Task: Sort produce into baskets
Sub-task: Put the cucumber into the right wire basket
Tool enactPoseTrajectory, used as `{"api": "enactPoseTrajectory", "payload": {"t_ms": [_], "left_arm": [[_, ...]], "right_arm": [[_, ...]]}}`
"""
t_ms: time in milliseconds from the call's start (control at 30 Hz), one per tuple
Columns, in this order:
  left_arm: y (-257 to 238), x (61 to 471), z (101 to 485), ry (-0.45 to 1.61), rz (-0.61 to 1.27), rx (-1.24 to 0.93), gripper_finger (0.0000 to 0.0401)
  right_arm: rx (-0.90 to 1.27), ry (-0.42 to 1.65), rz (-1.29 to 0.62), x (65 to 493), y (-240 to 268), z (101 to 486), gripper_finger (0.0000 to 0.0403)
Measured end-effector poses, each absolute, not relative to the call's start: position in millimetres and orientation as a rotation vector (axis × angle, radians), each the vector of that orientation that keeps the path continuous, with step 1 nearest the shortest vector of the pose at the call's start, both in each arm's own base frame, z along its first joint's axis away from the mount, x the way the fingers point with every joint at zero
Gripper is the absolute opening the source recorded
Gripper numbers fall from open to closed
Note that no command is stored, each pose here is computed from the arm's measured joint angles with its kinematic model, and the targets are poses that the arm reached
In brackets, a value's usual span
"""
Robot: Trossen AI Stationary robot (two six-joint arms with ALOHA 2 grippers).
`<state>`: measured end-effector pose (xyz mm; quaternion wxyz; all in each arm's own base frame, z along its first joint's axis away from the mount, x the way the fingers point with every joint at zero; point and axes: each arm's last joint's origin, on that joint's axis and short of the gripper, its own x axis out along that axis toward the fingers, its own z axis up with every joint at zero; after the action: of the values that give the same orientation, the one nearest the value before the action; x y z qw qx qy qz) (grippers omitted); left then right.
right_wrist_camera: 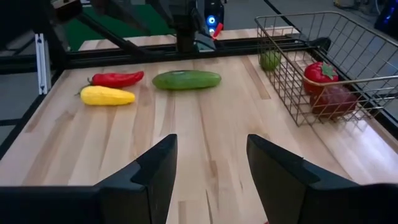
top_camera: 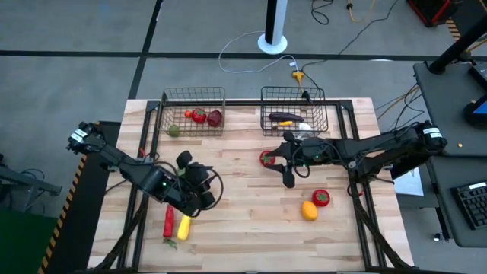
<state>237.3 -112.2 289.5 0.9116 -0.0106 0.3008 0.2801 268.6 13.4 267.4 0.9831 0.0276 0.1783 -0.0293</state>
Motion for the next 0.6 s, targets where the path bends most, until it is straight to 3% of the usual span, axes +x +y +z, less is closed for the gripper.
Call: {"api": "enactPoseTrajectory", "payload": {"t_ms": [100, 233, 300, 600], "left_arm": [[-108, 251, 293, 0.627, 0.462, 0.012, 0.0110], [-109, 265, 297, 0.714, 0.042, -0.016, 0.0089], [-108, 267, 297, 0.733, -0.031, -0.068, 0.0079], [-86, 234, 275, 0.993, 0.515, -0.307, 0.0066]], "right_arm": [[0.050, 0.359, -0.057, 269, 13, 267, 0.0187], [0.048, 0.363, -0.057, 268, 13, 266, 0.0187], [0.048, 0.366, -0.055, 268, 14, 265, 0.0187], [0.047, 0.366, -0.043, 268, 15, 265, 0.0189]]}}
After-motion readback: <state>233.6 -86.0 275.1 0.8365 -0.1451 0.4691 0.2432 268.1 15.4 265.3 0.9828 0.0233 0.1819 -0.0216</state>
